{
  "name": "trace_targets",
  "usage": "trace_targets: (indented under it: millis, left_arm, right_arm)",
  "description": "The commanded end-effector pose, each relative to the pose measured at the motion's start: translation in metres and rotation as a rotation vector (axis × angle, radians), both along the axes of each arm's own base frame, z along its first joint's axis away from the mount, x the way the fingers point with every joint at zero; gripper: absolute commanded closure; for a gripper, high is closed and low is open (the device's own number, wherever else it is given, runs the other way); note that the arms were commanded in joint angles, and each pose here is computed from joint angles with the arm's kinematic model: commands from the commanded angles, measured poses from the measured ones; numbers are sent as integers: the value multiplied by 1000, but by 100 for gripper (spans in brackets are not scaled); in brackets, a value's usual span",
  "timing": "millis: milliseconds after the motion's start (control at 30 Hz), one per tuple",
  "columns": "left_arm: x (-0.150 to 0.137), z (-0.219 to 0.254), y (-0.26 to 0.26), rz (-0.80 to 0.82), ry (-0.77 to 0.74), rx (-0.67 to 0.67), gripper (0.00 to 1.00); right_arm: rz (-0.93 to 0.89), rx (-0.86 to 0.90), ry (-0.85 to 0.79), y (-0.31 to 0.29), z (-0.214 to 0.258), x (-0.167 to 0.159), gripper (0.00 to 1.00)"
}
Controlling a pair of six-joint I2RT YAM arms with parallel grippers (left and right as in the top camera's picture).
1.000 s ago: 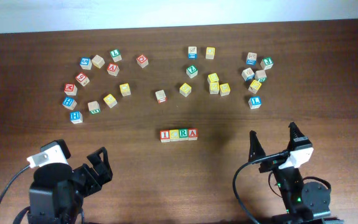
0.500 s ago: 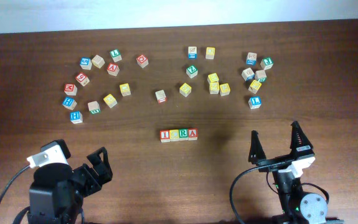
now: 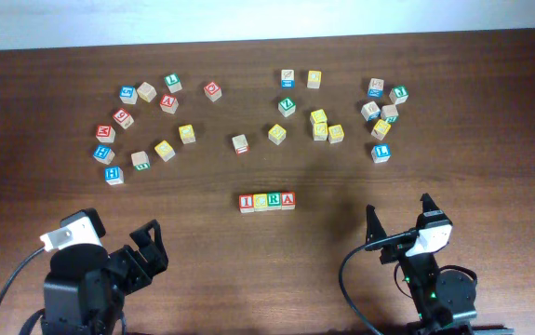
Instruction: Spell out ICRA
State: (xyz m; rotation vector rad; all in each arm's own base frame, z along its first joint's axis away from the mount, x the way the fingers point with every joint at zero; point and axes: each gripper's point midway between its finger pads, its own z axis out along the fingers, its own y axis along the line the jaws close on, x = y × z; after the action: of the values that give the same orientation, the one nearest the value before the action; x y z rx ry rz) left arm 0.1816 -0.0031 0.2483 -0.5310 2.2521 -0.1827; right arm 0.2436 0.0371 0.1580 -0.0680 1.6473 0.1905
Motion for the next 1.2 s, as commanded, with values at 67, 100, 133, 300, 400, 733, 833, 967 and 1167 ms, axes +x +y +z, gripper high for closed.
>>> trace_targets:
  millis: [67, 100, 133, 300, 400, 733, 833, 967, 1167]
  left_arm:
    - [-1, -1, 3, 18, -1, 1, 1]
    - [-1, -1, 3, 18, -1, 1, 1]
    - [-1, -1, 3, 18, -1, 1, 1]
    - [-1, -1, 3, 18, -2, 1, 1]
    - [-1, -1, 3, 18, -1, 1, 1]
    - [-1, -1, 3, 18, -1, 1, 1]
    - [-1, -1, 3, 18, -1, 1, 1]
    - [-1, -1, 3, 18, -1, 1, 1]
    - [-1, -1, 3, 18, -1, 1, 1]
  right_arm:
    - [-43, -1, 6, -8, -3, 1, 2]
    - [-43, -1, 6, -8, -3, 1, 2]
    - [-43, -2, 6, -8, -3, 1, 2]
    - [-44, -2, 6, -8, -3, 1, 2]
    - [-47, -2, 6, -9, -3, 1, 2]
    - [-42, -24, 3, -8, -3, 1, 2]
    - [-42, -24, 3, -8, -3, 1, 2]
    - [-46, -24, 3, -9, -3, 1, 2]
    - [-41, -24, 2, -8, -3, 1, 2]
